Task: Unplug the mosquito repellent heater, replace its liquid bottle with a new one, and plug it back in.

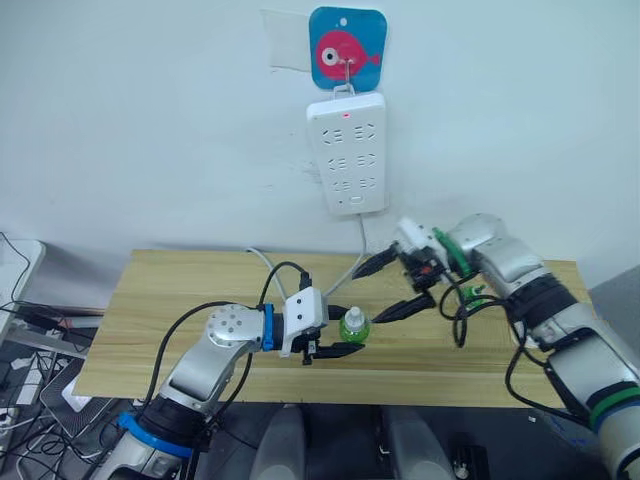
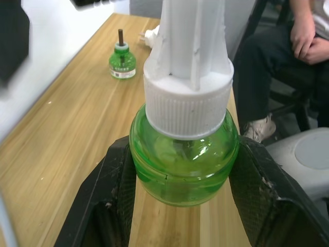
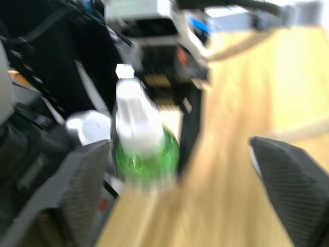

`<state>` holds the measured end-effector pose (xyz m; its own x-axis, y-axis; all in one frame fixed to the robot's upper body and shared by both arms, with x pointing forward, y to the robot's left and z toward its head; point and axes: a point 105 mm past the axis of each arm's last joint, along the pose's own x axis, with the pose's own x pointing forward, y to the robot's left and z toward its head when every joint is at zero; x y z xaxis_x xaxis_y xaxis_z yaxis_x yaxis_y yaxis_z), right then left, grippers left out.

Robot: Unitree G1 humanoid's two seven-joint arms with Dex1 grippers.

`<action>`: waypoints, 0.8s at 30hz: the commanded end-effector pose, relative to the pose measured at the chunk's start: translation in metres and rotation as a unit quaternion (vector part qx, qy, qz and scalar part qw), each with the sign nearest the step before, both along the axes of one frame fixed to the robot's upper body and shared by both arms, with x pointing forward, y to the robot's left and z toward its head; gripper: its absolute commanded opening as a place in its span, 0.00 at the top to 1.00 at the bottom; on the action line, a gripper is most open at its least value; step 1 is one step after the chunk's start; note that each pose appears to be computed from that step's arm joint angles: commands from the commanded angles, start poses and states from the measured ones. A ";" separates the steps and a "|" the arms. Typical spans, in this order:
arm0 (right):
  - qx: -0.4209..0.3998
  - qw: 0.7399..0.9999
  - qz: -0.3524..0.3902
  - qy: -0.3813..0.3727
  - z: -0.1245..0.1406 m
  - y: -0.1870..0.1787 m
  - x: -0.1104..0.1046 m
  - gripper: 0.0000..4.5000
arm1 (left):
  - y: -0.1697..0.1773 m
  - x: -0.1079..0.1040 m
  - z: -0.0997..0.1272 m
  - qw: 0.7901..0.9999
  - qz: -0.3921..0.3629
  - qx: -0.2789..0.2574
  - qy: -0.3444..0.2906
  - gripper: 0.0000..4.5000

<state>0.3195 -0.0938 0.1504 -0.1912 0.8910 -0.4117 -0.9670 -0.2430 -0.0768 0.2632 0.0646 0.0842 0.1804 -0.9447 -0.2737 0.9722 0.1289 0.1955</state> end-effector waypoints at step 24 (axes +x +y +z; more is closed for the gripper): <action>0.179 0.953 -0.241 -0.049 0.008 0.050 -0.041 0.00 | -0.001 0.030 0.017 0.993 0.098 -0.058 -0.007 0.51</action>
